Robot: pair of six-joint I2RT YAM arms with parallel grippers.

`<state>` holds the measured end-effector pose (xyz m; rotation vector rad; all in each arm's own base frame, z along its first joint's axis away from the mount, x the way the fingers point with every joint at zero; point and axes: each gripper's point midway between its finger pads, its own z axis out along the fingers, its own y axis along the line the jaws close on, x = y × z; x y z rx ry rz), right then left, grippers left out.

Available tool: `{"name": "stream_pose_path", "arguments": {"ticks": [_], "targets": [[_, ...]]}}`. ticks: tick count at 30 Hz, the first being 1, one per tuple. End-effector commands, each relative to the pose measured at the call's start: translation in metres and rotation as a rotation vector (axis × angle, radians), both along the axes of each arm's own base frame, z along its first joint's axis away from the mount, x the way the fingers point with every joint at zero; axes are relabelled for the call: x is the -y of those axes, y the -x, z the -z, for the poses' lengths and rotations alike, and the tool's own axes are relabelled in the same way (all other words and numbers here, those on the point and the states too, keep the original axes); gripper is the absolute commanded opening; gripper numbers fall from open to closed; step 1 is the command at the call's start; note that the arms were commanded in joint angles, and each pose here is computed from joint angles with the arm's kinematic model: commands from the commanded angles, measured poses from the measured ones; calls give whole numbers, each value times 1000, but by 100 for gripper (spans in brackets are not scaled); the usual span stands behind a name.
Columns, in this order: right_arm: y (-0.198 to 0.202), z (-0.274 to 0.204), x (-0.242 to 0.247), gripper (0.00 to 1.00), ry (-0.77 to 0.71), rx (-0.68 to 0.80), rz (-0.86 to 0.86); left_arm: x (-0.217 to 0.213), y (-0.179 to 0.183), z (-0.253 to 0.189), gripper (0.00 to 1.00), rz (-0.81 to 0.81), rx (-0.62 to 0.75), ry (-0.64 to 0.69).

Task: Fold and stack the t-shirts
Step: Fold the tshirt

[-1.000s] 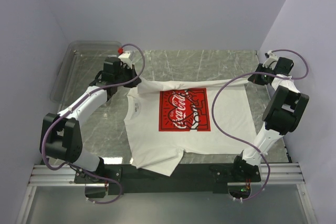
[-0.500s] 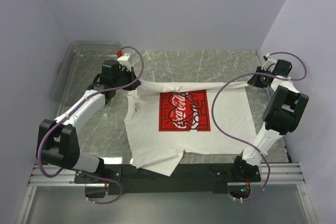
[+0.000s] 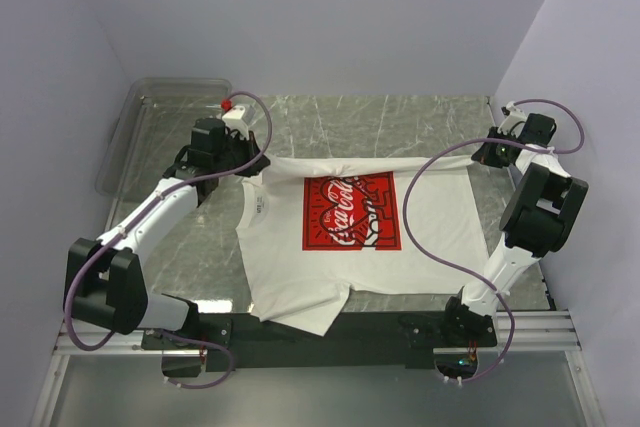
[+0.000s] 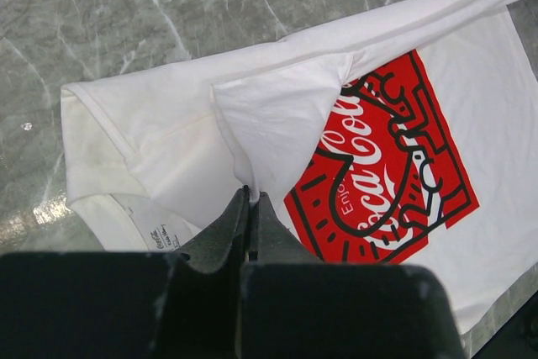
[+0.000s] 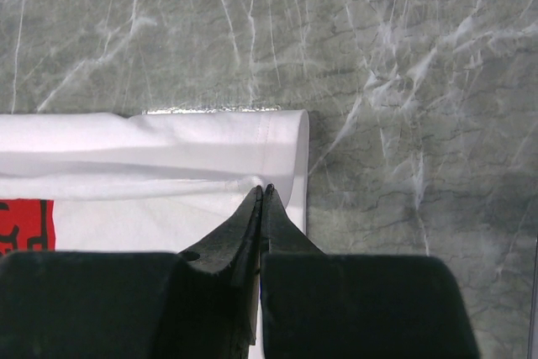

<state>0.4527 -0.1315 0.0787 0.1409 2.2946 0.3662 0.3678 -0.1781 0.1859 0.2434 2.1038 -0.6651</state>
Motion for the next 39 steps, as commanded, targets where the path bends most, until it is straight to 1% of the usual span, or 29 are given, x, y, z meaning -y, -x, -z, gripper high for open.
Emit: {"name": "stream_pose_path", "arguments": {"ticks": [1,7,16,19,22,23,25,26,28,29,31,32,33,35,37,38,39], "targets": [[-4,-9,7,0,29,23,15,5,7,-15,1,28,37,30],[-5,-8,7,0,24,19,18,6,13,-8,1,39,19,26],[-4,-8,6,1,23,19,12,6,12,2,1,33,-6,12],[-3,-8,5,4,23,17,2,6,12,3,1,33,-11,11],[2,-7,5,12,34,7,-4,8,17,4,8,47,-40,11],[3,-10,9,20,41,10,3,8,18,4,13,57,-43,6],[7,-11,12,32,46,15,16,13,26,6,21,101,-58,16],[9,-18,14,45,57,32,25,13,29,7,32,110,-60,17],[14,-21,16,57,66,37,31,14,35,3,35,130,-53,25],[16,-28,16,64,71,49,32,14,37,1,39,136,-48,27],[21,-29,12,64,69,42,16,15,41,-7,44,148,-30,34],[23,-34,9,64,66,51,6,15,44,-10,53,152,-22,37],[27,-33,6,64,57,44,-1,14,46,-18,56,152,-1,44],[35,-38,-4,64,44,56,-30,9,46,-24,60,117,19,38],[41,-46,-15,64,33,79,-84,4,47,-28,61,87,40,33],[50,-46,-27,65,-8,69,-129,-2,43,-28,61,50,49,20],[55,-47,-35,65,-15,76,-176,-5,42,-25,61,28,43,10]]}}
